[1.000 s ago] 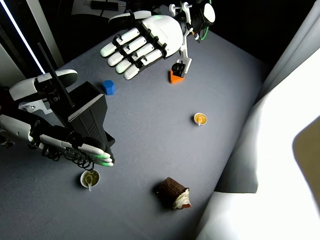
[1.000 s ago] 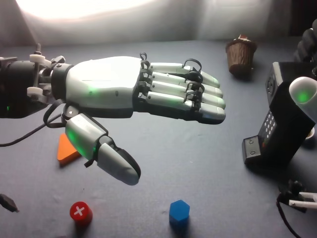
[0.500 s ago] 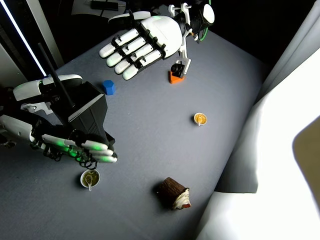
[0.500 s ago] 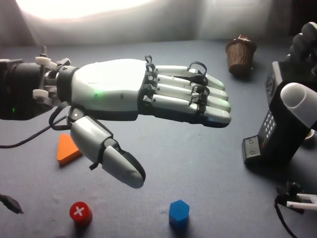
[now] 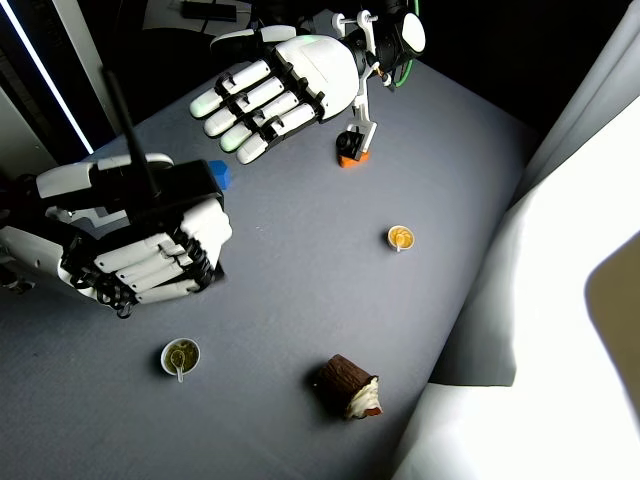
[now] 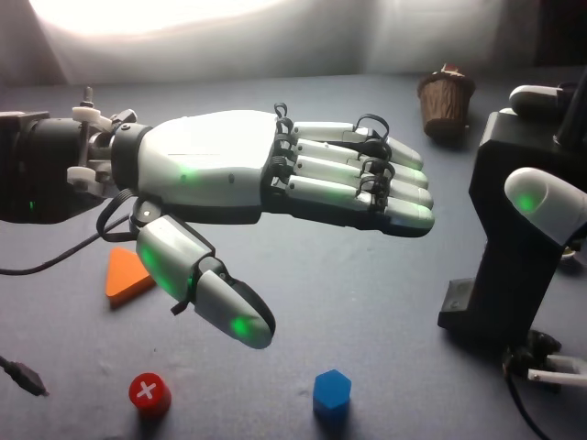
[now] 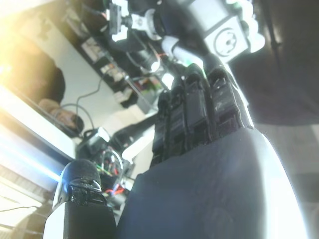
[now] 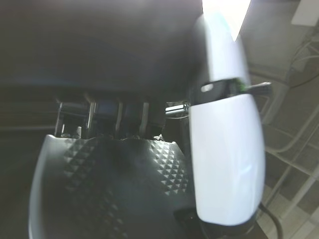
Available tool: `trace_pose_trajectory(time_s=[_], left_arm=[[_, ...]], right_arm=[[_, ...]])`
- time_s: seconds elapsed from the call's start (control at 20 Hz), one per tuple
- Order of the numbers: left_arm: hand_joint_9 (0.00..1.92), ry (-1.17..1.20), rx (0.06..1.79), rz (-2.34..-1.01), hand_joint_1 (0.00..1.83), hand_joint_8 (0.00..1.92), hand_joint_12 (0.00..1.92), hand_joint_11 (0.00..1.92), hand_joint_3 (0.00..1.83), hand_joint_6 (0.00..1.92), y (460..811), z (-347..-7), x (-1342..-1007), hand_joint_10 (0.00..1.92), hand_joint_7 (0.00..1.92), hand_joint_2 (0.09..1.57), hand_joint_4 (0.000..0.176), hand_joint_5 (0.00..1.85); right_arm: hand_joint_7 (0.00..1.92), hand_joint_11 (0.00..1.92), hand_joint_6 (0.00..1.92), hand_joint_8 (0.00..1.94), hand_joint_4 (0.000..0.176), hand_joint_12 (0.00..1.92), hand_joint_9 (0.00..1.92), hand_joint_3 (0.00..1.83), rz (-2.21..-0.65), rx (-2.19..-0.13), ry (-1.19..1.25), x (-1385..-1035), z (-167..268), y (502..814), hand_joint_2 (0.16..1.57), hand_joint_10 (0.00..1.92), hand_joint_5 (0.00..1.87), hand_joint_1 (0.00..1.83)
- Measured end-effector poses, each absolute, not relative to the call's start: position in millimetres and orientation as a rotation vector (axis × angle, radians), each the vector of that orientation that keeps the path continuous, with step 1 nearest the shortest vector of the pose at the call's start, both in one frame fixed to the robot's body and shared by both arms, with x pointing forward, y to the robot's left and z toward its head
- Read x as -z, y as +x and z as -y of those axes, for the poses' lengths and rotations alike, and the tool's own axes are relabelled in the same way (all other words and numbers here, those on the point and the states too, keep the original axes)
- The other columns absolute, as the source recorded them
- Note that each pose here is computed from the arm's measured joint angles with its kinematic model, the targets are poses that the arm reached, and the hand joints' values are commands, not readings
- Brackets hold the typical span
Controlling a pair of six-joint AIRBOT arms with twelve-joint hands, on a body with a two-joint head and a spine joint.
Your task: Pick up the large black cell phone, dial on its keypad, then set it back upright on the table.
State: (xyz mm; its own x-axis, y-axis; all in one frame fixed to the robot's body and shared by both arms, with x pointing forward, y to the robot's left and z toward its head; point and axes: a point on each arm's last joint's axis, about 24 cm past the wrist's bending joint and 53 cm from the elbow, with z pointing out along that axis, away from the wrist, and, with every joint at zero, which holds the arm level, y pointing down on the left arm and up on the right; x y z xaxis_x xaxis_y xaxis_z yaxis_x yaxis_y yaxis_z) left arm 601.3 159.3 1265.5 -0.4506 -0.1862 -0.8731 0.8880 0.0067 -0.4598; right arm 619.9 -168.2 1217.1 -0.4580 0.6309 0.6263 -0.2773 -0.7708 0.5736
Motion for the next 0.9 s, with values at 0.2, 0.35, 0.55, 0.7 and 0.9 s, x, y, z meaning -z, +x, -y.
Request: trace_pose_trajectory(time_s=[0.2, 0.35, 0.55, 0.7, 0.9], left_arm=[[0.21, 0.767, 1.588, -1.419, 0.00, 0.00, 0.46, 0.00, 0.00, 0.00, 601.7, -159.5, -1266.7, 0.00, 0.23, 1.10, 0.000, 0.18], [0.21, 0.764, 1.589, -1.416, 0.00, 0.00, 0.45, 0.00, 0.00, 0.00, 602.0, -159.7, -1267.6, 0.00, 0.22, 1.10, 0.000, 0.18], [0.19, 0.762, 1.587, -1.416, 0.00, 0.00, 0.44, 0.00, 0.01, 0.00, 602.4, -160.3, -1268.0, 0.00, 0.21, 1.18, 0.000, 0.20], [0.31, 0.759, 1.575, -1.410, 0.38, 0.01, 0.78, 0.00, 0.01, 0.00, 604.4, -161.2, -1268.6, 0.03, 0.28, 1.28, 0.000, 0.19], [0.65, 0.755, 1.530, -1.412, 0.52, 0.01, 1.36, 0.19, 0.00, 0.00, 611.2, -162.9, -1266.6, 0.32, 0.53, 1.40, 0.000, 0.20]], right_arm=[[0.99, 0.77, 1.04, 0.88, 0.000, 1.44, 0.91, 0.01, -0.533, -2.231, 1.195, -1217.0, 168.6, 619.4, 1.11, 1.27, 0.94, 1.38], [0.96, 0.80, 1.03, 0.82, 0.000, 1.56, 0.92, 0.00, -0.531, -2.229, 1.200, -1216.5, 168.7, 619.2, 1.11, 1.11, 0.94, 1.48], [0.98, 0.83, 0.88, 0.84, 0.000, 1.59, 0.93, 0.00, -0.593, -2.224, 1.163, -1218.2, 172.1, 615.2, 1.10, 1.09, 0.98, 1.49], [0.95, 0.82, 0.95, 0.97, 0.000, 1.43, 0.91, 0.00, -0.641, -2.133, 1.128, -1223.7, 202.5, 618.4, 1.12, 1.29, 0.91, 1.40], [0.92, 0.84, 0.93, 1.08, 0.000, 1.45, 0.85, 0.00, -0.655, -2.109, 1.032, -1248.2, 222.2, 613.9, 1.15, 1.41, 0.90, 1.37]])
